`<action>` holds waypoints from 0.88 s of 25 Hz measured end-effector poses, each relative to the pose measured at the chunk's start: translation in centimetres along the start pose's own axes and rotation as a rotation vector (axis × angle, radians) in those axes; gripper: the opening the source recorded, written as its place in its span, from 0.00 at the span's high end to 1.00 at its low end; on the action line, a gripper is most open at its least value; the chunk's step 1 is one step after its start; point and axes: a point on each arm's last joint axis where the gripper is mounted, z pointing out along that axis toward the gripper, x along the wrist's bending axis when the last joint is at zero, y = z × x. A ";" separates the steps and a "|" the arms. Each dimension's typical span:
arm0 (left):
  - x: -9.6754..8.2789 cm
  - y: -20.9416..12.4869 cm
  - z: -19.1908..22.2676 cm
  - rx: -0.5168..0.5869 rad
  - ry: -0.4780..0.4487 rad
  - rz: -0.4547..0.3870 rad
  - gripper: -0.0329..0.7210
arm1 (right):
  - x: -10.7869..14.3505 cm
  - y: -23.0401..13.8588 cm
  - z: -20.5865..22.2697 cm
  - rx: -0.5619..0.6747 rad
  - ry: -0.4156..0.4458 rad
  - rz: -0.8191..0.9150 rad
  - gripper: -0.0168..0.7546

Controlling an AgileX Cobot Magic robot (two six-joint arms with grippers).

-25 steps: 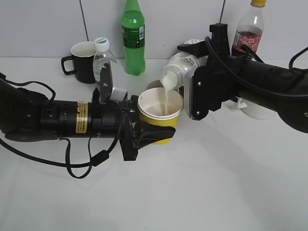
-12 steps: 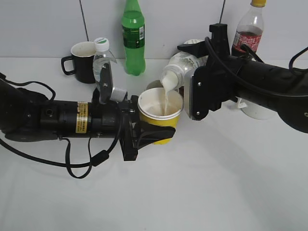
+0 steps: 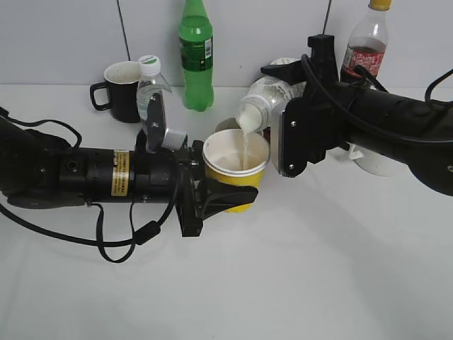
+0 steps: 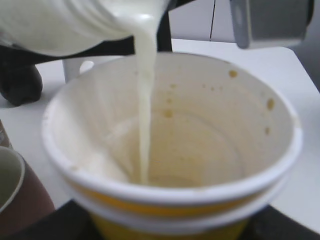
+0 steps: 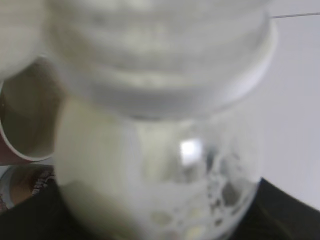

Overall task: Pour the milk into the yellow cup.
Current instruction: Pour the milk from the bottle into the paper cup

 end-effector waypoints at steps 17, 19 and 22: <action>0.3 0.0 -0.2 -0.009 0.024 -0.013 0.45 | -0.1 0.0 0.0 -0.004 -0.009 0.343 0.41; 0.6 0.0 -0.4 -0.010 0.035 -0.016 0.45 | -0.2 0.1 0.0 -0.011 -0.021 0.446 0.41; 1.4 -0.2 -1.1 -0.013 0.066 -0.025 0.45 | -0.3 0.0 0.0 -0.013 -0.028 0.628 0.41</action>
